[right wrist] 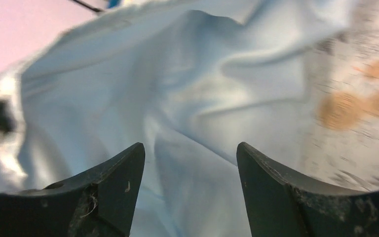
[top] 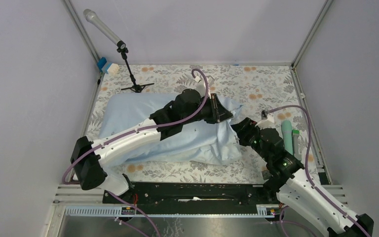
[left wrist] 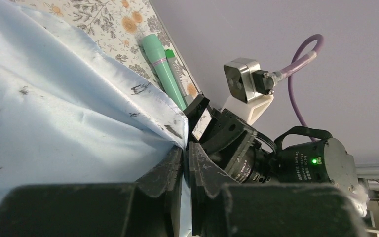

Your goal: Put the pillow into the pillowcase

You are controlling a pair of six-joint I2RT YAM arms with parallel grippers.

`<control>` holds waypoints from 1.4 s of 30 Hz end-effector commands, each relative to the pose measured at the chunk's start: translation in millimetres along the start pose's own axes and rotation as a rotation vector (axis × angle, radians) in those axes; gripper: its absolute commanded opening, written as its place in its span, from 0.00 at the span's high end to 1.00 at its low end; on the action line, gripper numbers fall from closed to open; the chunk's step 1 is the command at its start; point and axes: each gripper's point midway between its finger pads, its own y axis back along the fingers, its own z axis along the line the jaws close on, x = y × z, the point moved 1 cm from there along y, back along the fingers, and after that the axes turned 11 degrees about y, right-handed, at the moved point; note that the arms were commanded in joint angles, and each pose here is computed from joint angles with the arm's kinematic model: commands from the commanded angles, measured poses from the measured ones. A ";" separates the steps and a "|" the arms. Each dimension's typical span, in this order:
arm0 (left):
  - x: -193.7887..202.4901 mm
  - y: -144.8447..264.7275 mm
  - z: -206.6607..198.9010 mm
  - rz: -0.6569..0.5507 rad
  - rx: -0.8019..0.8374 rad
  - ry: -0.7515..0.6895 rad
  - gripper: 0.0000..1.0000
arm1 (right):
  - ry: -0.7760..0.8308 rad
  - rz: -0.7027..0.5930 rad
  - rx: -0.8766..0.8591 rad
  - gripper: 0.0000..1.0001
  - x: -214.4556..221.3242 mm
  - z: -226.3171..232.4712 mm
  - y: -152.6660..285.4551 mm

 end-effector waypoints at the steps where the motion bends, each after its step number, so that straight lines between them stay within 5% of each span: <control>1: 0.2 -11.5 -11.0 0.010 0.083 0.005 0.89 | 0.083 0.037 0.275 0.25 6.1 -51.3 27.2; 6: 28.7 -42.6 10.2 0.128 0.060 0.015 0.85 | 0.142 -0.081 0.409 0.24 -36.0 -60.7 64.3; 10: 63.5 -71.8 35.5 0.218 -0.002 0.001 0.69 | 0.208 -0.193 0.472 0.12 -77.8 -55.4 83.5; 17: 79.7 -67.4 22.5 0.235 -0.027 -0.077 0.28 | 0.318 -0.029 0.427 0.00 -82.4 -28.2 16.7; 22: 68.9 -17.8 -14.5 0.189 0.004 -0.120 0.17 | 0.245 -0.018 0.392 0.00 -104.7 -39.0 -24.0; 28: 59.2 37.1 -6.9 0.121 -0.068 -0.136 0.17 | 0.102 0.039 0.336 0.00 -104.2 -77.2 -56.8; 36: 17.4 88.0 47.3 -0.086 -0.356 -0.224 0.18 | -0.030 0.040 0.226 0.00 -99.0 -96.5 -79.4; 39: -1.0 96.7 64.9 -0.150 -0.426 -0.244 0.25 | -0.037 0.018 0.252 0.00 -95.1 -110.6 -85.1; 42: -9.2 97.6 82.5 -0.158 -0.465 -0.230 0.44 | -0.046 0.007 0.266 0.04 -93.3 -124.5 -91.7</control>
